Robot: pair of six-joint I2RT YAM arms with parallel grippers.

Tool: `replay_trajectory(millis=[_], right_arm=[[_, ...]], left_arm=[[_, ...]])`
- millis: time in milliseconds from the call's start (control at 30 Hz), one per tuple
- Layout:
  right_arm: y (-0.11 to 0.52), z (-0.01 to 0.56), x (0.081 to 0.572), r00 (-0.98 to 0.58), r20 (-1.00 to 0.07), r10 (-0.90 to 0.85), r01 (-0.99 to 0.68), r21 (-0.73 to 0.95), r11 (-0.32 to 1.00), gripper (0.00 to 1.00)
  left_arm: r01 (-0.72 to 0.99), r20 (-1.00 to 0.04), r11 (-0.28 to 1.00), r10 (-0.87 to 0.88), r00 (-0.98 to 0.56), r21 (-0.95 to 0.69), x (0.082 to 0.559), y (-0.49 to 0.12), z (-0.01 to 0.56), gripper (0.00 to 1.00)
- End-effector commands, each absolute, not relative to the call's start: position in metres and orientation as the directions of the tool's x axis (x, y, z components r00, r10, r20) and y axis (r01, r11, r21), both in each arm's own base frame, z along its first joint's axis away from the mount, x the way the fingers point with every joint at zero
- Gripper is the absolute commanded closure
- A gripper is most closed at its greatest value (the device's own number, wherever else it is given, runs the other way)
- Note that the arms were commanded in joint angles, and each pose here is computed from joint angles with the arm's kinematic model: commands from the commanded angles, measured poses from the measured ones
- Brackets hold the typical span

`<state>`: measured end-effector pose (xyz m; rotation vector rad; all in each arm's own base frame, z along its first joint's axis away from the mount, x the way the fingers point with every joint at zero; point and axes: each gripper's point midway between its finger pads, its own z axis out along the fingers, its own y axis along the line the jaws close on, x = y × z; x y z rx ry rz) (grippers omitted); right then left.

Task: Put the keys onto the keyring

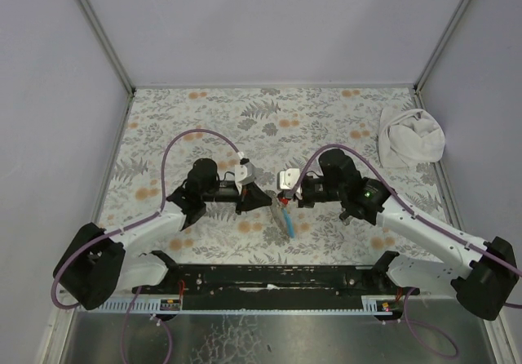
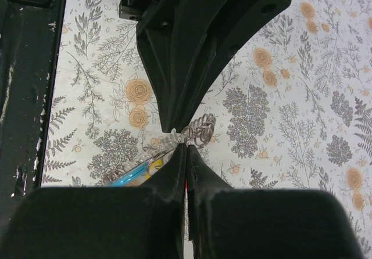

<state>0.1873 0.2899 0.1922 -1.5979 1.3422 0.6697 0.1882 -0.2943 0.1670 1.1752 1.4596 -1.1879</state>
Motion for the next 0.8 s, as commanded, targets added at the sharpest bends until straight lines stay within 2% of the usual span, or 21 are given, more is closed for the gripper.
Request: replay_trajectory(millis=[0, 100, 200, 333, 767], right_arm=[[0.297, 0.217, 0.191, 0.311, -0.862, -0.400, -0.937, -0.349, 0.023, 1.00], [0.300, 0.214, 0.189, 0.304, -0.866, -0.396, -0.943, -0.332, 0.003, 1.00], [0.302, 0.210, 0.190, 0.298, -0.866, -0.402, -0.946, -0.323, -0.005, 1.00], [0.302, 0.208, 0.191, 0.296, -0.864, -0.408, -0.947, -0.323, -0.004, 1.00], [0.303, 0.211, 0.189, 0.298, -0.868, -0.397, -0.948, -0.318, -0.016, 1.00]], left_arm=[[0.987, -0.979, 0.069, 0.131, -0.153, -0.145, 0.188, -0.298, 0.172, 0.90], [0.988, -0.983, 0.061, 0.114, -0.146, -0.140, 0.185, -0.298, 0.177, 0.89], [0.991, -0.988, 0.050, 0.089, -0.130, -0.126, 0.182, -0.298, 0.184, 0.78], [0.993, -0.994, 0.082, 0.072, -0.087, -0.081, 0.183, -0.293, 0.190, 0.72], [0.994, -0.992, 0.039, 0.073, -0.100, -0.097, 0.183, -0.299, 0.189, 0.71]])
